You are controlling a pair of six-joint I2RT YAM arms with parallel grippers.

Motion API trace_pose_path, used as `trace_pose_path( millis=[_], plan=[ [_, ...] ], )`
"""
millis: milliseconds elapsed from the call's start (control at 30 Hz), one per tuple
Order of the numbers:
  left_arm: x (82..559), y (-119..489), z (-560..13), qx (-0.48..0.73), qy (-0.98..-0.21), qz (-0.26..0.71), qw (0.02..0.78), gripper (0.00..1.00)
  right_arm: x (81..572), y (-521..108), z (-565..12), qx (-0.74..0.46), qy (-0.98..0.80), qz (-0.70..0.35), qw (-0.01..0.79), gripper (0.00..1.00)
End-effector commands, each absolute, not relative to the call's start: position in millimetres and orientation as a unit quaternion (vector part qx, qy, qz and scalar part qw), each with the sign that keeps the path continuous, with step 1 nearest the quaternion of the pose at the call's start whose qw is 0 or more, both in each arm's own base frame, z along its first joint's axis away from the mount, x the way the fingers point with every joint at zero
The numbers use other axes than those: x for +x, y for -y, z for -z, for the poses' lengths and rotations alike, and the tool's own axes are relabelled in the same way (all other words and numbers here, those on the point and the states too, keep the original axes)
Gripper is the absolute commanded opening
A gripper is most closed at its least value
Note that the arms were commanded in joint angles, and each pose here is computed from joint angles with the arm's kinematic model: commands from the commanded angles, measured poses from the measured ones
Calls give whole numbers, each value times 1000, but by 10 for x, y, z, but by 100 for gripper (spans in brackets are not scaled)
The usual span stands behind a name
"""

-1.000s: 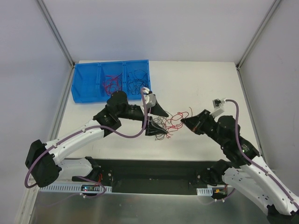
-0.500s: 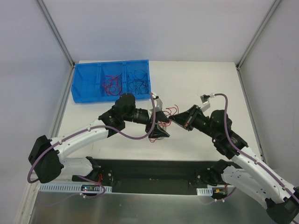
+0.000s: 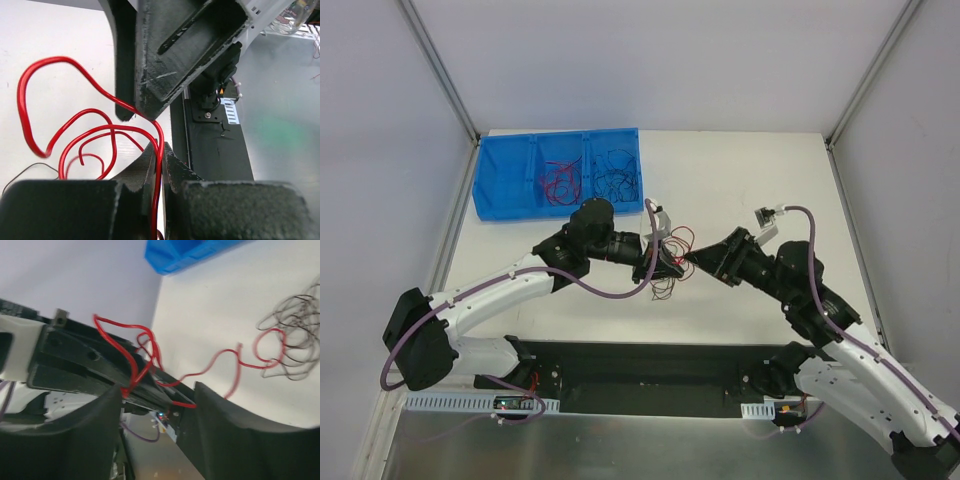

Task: Untangle the cables

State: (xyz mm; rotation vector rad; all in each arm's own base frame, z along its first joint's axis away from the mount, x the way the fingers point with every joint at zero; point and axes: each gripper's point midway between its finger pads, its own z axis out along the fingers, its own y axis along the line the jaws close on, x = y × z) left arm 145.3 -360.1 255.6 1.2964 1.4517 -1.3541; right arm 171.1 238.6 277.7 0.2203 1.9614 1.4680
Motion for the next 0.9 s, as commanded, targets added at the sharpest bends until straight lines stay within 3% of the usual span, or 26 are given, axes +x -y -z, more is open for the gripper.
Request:
trace_pose_path(
  millis=[0,100,267,600,867],
  plan=[
    [1486,3604,-2795,515,-540,517,419,0,1685,-1981,-2610,39,-810,-431,395,70],
    [1539,3615,-2774,508,-553,509,422,0,1688,-1551,-2494,33,-840,-323,435,84],
    [1709,3604,-2684,489,-585,480,433,0,1602,-1167,-2292,28,-854,-246,458,97],
    [2142,3382,-2650,460,-626,415,474,0,1624,-989,-1733,26,-874,-181,450,98],
    [3182,2695,-2854,276,-719,347,535,0,1696,-953,-1656,-14,-874,-150,463,98]
  ],
)
